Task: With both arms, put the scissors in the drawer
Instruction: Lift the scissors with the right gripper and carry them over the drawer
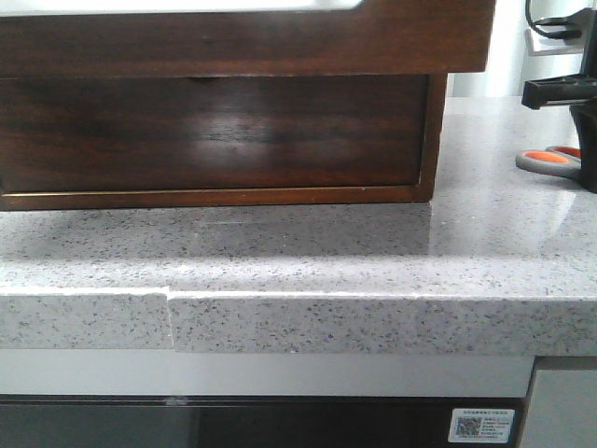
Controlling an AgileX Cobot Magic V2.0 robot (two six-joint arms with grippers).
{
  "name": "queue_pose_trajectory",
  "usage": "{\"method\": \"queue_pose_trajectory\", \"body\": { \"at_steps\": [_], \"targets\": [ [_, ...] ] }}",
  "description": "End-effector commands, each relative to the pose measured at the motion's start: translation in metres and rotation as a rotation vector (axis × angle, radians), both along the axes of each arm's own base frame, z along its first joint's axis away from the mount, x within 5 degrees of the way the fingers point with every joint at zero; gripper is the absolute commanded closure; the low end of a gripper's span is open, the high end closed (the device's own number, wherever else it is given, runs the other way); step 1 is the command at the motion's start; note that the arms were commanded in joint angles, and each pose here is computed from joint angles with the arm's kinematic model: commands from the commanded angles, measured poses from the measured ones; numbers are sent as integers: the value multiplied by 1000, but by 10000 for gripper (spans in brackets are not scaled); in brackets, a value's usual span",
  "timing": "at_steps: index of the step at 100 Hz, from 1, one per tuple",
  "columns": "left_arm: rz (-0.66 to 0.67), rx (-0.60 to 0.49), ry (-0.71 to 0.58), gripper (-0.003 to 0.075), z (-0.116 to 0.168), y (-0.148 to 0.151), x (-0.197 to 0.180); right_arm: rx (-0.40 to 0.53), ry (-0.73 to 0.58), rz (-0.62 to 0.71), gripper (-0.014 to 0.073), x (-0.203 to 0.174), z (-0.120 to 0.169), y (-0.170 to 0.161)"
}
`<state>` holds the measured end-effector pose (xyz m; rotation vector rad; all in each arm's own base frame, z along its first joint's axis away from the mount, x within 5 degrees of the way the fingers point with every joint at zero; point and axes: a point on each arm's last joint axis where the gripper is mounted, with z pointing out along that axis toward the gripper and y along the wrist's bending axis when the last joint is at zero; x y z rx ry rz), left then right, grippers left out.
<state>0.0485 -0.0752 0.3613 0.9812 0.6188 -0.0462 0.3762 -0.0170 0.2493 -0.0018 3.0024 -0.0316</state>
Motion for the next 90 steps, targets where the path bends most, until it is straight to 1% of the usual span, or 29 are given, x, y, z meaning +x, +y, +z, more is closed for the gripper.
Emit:
{"method": "queue_pose_trajectory", "body": {
  "at_steps": [1, 10, 15, 21, 29, 41, 46, 51, 55, 61, 69, 83, 90],
  "targets": [
    [-40, -70, -1, 363, 14, 1, -4, -13, -76, -5, 669, -5, 29, -3],
    [-40, -70, -1, 363, 14, 1, -4, -14, -130, 22, 667, -11, 44, -2],
    [-40, -70, -1, 363, 14, 1, -4, -14, -193, 33, 667, -17, 60, -1],
    [-40, -70, -1, 363, 14, 1, -4, -4, -297, 62, 667, -27, 86, 1],
    [-40, -70, -1, 363, 14, 1, -4, 19, -460, 114, 667, -45, 123, 7],
    [-40, -70, -1, 363, 14, 1, -4, 40, -754, 194, 667, -80, 180, 18],
    [-40, -70, -1, 363, 14, 1, -4, 41, -867, 258, 667, -94, 200, 24],
    [-40, -70, -1, 363, 14, 1, -4, 30, -966, 356, 667, -108, 217, 33],
    [-40, -70, -1, 363, 14, 1, -4, 42, -1037, 417, 667, -119, 228, 42],
    [-40, -70, -1, 363, 14, 1, -4, 38, -1112, 524, 667, -131, 240, 56],
    [-40, -70, -1, 363, 14, 1, -4, 44, -1169, 667, 667, -145, 247, 78],
    [-40, -70, -1, 363, 14, 1, -4, 69, -1207, 913, 667, -155, 246, 121],
    [-40, -70, -1, 363, 14, 1, -4, 90, -1229, 1010, 667, -157, 244, 143]
  ]
}}
